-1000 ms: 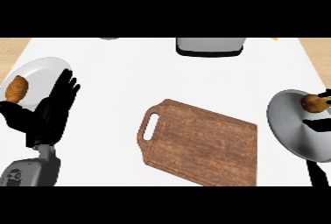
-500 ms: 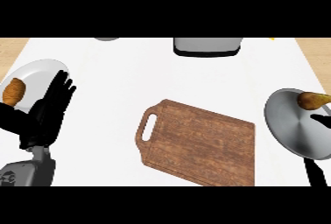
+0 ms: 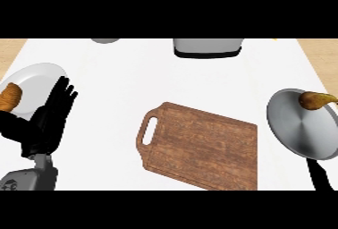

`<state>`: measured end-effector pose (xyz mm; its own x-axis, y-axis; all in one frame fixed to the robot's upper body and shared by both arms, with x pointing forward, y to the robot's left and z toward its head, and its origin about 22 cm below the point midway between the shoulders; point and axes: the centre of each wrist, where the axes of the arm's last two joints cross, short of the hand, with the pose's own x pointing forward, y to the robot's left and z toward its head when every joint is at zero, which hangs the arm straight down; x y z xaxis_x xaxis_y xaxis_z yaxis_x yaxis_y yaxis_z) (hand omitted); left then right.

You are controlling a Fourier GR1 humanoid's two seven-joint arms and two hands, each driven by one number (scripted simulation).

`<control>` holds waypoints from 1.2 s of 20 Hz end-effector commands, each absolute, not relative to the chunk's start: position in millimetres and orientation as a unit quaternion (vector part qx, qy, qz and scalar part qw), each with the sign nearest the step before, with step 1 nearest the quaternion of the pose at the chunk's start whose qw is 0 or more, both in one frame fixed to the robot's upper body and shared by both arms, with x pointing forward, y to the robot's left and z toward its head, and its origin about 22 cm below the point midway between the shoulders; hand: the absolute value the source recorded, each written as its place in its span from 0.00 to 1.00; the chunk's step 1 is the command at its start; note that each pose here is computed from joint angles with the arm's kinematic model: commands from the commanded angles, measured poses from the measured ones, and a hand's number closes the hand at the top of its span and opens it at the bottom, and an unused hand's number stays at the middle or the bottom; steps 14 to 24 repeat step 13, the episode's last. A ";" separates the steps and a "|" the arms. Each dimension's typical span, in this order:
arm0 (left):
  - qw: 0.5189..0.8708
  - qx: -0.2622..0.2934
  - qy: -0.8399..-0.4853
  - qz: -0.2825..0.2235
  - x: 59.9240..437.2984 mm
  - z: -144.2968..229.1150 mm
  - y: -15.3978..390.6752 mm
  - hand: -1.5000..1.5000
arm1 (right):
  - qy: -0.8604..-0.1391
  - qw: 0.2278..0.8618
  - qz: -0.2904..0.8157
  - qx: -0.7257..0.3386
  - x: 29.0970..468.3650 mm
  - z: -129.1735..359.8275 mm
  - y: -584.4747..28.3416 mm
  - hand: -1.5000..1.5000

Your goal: Pick the pear from the cutting board and place it in the pan

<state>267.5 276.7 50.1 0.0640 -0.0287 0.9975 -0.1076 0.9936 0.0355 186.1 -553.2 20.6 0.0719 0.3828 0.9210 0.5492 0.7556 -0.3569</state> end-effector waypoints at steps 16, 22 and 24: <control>0.722 0.053 -0.690 0.013 272.8 65.4 277.7 0.50 | -0.703 0.639 -0.062 -0.305 60.2 26.8 -583.4 0.00; 0.722 0.053 -0.690 0.013 272.8 65.4 277.7 0.50 | -0.703 0.639 -0.062 -0.305 60.2 26.8 -583.4 0.00; 0.722 0.053 -0.690 0.013 272.8 65.4 277.7 0.50 | -0.703 0.639 -0.062 -0.305 60.2 26.8 -583.4 0.00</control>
